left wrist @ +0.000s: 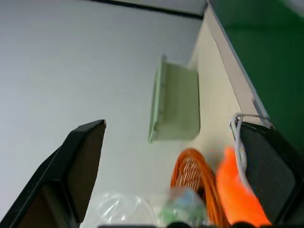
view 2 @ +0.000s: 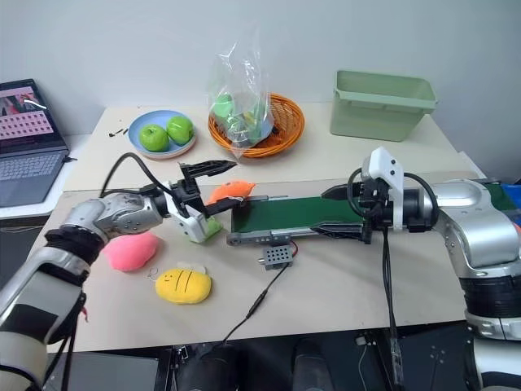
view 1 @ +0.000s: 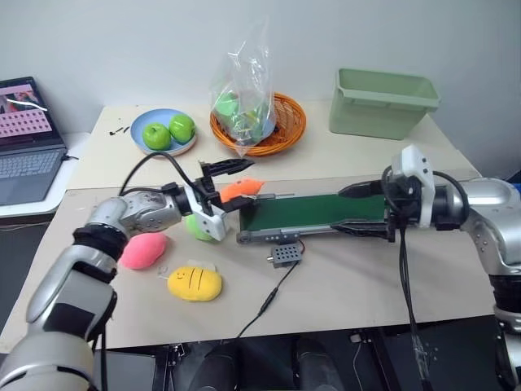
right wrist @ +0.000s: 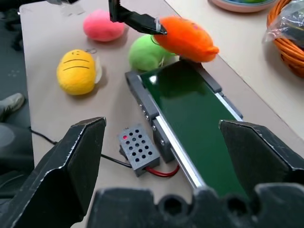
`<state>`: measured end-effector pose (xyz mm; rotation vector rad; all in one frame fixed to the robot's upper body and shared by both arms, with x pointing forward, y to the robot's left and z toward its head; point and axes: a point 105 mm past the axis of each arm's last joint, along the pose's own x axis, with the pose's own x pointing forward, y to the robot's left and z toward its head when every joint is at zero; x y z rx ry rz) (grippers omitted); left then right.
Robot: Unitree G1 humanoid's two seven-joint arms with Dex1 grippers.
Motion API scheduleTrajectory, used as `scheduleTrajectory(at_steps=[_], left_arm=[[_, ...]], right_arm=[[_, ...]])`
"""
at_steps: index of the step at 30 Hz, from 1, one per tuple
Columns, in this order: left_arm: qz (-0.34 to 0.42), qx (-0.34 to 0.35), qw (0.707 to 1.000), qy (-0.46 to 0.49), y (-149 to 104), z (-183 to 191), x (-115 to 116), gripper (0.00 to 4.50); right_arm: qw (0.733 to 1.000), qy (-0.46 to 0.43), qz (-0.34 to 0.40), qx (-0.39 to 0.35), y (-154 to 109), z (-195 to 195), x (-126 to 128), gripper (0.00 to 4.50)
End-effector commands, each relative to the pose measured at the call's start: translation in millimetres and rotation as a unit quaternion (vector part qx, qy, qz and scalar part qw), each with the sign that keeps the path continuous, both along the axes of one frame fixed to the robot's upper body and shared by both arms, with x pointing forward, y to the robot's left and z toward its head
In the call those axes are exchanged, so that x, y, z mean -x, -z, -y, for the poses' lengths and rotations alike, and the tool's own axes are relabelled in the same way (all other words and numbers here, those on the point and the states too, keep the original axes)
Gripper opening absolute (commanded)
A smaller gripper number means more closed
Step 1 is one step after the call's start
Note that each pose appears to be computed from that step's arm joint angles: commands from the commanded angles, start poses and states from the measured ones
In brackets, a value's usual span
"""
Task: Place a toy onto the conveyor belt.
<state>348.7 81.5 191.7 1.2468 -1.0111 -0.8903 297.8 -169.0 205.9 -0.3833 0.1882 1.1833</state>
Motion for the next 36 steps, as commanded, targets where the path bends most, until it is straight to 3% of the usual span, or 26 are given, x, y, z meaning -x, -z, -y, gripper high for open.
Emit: scheduleTrajectory(at_steps=[1,8,15,19,25,30,36], left_arm=[[-0.014,0.051,0.997,0.050,-28,20,9,4.49],[-0.072,0.101,0.986,0.111,-63,52,20,4.49],[-0.142,0.170,0.968,0.120,-101,58,18,4.49],[-0.374,0.162,0.906,0.118,-84,47,14,4.49],[-0.563,0.200,0.801,0.038,-67,-19,3,4.49],[-0.596,0.241,0.766,-0.031,-61,-62,3,4.49],[-0.581,0.284,0.759,-0.071,-57,-88,10,4.49]], right_arm=[[0.999,0.013,0.029,0.000,-14,5,7,4.50],[0.999,0.030,0.030,-0.002,-13,9,13,4.50],[0.999,0.031,0.028,-0.002,-13,8,14,4.50],[1.000,0.020,0.022,-0.001,-14,6,14,4.50],[0.999,0.011,0.032,-0.003,-23,4,10,4.50],[0.999,0.003,0.039,-0.009,-22,-1,4,4.50],[0.999,-0.007,0.040,-0.016,-21,-6,-1,4.50]])
